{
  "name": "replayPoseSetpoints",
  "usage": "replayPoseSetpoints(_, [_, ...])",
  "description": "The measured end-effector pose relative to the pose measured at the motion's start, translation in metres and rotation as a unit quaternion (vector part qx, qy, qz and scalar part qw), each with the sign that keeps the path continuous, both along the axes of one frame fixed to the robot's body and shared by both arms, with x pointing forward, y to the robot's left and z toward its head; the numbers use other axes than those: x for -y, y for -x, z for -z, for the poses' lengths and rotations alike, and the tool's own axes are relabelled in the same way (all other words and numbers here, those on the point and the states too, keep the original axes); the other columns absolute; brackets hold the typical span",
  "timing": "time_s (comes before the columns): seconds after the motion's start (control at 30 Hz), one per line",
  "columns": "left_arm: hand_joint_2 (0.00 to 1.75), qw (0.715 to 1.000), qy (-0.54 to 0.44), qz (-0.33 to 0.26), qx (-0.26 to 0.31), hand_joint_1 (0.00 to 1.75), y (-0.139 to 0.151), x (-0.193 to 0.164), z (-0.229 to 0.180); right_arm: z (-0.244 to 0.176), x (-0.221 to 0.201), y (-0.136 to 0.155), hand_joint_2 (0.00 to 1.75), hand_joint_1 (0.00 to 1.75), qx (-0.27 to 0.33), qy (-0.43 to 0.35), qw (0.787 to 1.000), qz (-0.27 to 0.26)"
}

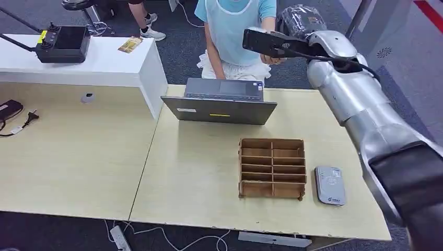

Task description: Pass the card to the sensor for recognition and then transmit it.

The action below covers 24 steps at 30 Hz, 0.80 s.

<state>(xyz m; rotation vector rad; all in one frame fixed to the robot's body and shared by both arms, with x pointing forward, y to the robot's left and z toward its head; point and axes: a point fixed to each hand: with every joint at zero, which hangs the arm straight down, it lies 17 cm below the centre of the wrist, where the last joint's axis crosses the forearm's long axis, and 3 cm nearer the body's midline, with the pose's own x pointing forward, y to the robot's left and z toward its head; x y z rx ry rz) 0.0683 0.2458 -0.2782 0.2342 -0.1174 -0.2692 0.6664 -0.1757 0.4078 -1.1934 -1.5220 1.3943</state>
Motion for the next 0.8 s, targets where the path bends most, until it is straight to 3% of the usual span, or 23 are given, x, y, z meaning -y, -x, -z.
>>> replayPoseSetpoints(0.03, [0.00,1.000,0.000,0.000,0.000,0.00,0.000,0.000,0.000,0.003,0.004,-0.002,1.75,1.33,-0.004,0.000,1.000,0.007])
replayPoseSetpoints(0.07, [0.00,1.000,0.000,0.001,0.000,0.00,0.000,0.000,0.000,0.006,0.008,-0.004,1.75,1.33,-0.008,0.000,1.000,0.013])
replayPoseSetpoints(0.1, [0.00,1.000,0.000,0.001,0.000,0.00,0.000,0.000,0.000,0.009,0.012,-0.005,1.75,0.58,-0.011,0.000,1.000,0.017])
replayPoseSetpoints(0.13, [0.00,1.000,0.000,0.001,0.000,0.00,0.000,0.000,0.000,0.011,0.014,-0.006,1.75,0.00,-0.013,0.000,1.000,0.021])
replayPoseSetpoints(0.6, [0.00,1.000,0.000,0.011,0.001,0.00,-0.002,0.002,0.000,0.014,0.037,-0.012,1.75,0.00,-0.012,-0.038,0.998,0.048])
replayPoseSetpoints(0.8, [0.00,1.000,0.002,0.010,0.002,0.00,-0.002,0.004,-0.001,-0.014,0.041,-0.009,1.75,0.00,0.028,-0.119,0.992,0.039])
